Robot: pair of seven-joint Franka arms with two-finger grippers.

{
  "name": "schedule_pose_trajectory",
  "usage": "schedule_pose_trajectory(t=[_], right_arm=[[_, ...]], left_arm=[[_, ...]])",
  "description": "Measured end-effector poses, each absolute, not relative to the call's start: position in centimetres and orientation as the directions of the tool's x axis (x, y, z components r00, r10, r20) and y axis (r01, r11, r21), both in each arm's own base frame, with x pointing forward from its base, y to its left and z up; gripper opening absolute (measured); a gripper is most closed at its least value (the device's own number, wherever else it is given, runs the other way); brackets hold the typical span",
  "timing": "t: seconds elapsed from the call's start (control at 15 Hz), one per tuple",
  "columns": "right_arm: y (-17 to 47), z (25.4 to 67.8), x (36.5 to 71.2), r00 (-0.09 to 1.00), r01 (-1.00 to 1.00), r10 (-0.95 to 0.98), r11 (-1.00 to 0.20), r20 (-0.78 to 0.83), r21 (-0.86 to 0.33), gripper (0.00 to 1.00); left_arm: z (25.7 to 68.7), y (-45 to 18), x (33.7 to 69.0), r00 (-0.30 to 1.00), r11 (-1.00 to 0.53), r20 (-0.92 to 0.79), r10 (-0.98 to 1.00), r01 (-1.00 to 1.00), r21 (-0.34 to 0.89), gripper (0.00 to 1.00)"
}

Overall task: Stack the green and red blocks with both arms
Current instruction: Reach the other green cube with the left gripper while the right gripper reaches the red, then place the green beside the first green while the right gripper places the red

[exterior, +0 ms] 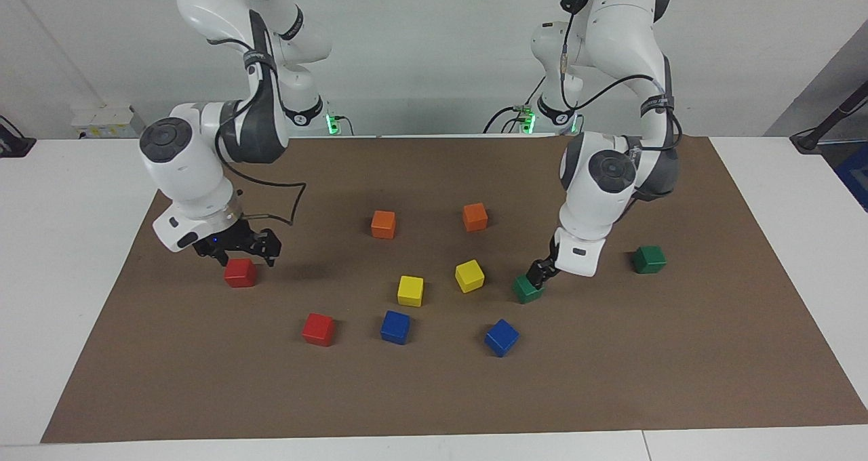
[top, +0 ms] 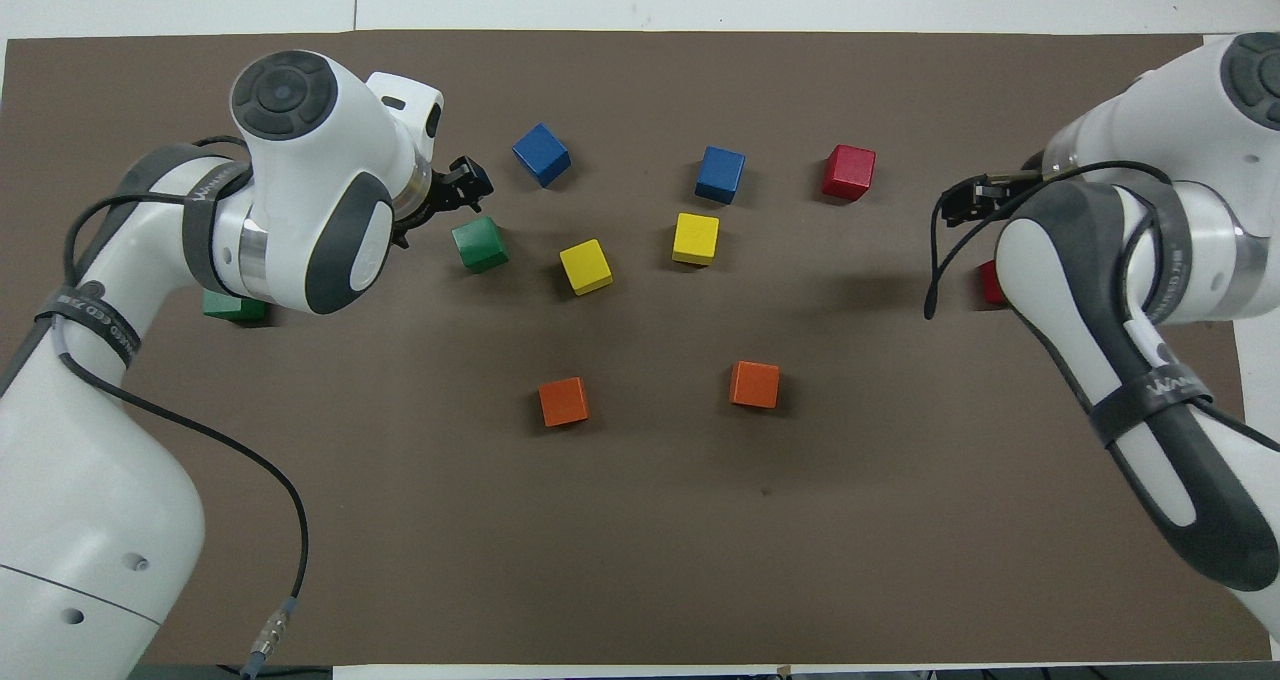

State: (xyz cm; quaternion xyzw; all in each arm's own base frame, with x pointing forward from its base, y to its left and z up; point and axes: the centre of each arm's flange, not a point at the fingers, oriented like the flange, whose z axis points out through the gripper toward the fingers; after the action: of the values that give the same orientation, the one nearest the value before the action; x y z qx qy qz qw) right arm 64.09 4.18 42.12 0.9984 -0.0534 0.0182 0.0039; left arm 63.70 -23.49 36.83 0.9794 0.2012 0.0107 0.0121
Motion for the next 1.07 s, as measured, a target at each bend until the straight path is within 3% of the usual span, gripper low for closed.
schedule_pose_trajectory(t=[0.27, 0.67, 0.73, 0.93, 1.07], right_arm=[[10.1, 39.2, 68.0, 0.968, -0.245, -0.245, -0.969, 0.047, 0.007, 1.00], [12.6, 35.0, 71.9, 0.952, -0.303, -0.302, -0.953, 0.060, 0.012, 1.00], [12.8, 34.5, 72.2, 0.951, -0.303, -0.302, -0.953, 0.065, 0.010, 1.00], [13.1, 33.1, 72.8, 0.950, -0.302, -0.301, -0.953, 0.082, 0.004, 1.00], [13.1, 32.2, 73.1, 0.949, -0.301, -0.300, -0.954, 0.099, -0.003, 1.00]], left_arm=[[34.6, -24.8, 63.1, 0.914, -0.915, 0.021, 0.404, 0.404, 0.027, 1.00], [30.7, -25.6, 61.4, 0.925, -0.926, 0.052, 0.377, 0.375, 0.047, 1.00], [30.6, -25.7, 61.3, 0.924, -0.926, 0.055, 0.378, 0.375, 0.051, 0.93], [30.6, -25.5, 61.3, 0.900, -0.901, 0.045, 0.433, 0.432, 0.044, 0.57], [32.0, -24.9, 61.5, 0.901, -0.901, 0.005, 0.433, 0.433, -0.018, 0.55]])
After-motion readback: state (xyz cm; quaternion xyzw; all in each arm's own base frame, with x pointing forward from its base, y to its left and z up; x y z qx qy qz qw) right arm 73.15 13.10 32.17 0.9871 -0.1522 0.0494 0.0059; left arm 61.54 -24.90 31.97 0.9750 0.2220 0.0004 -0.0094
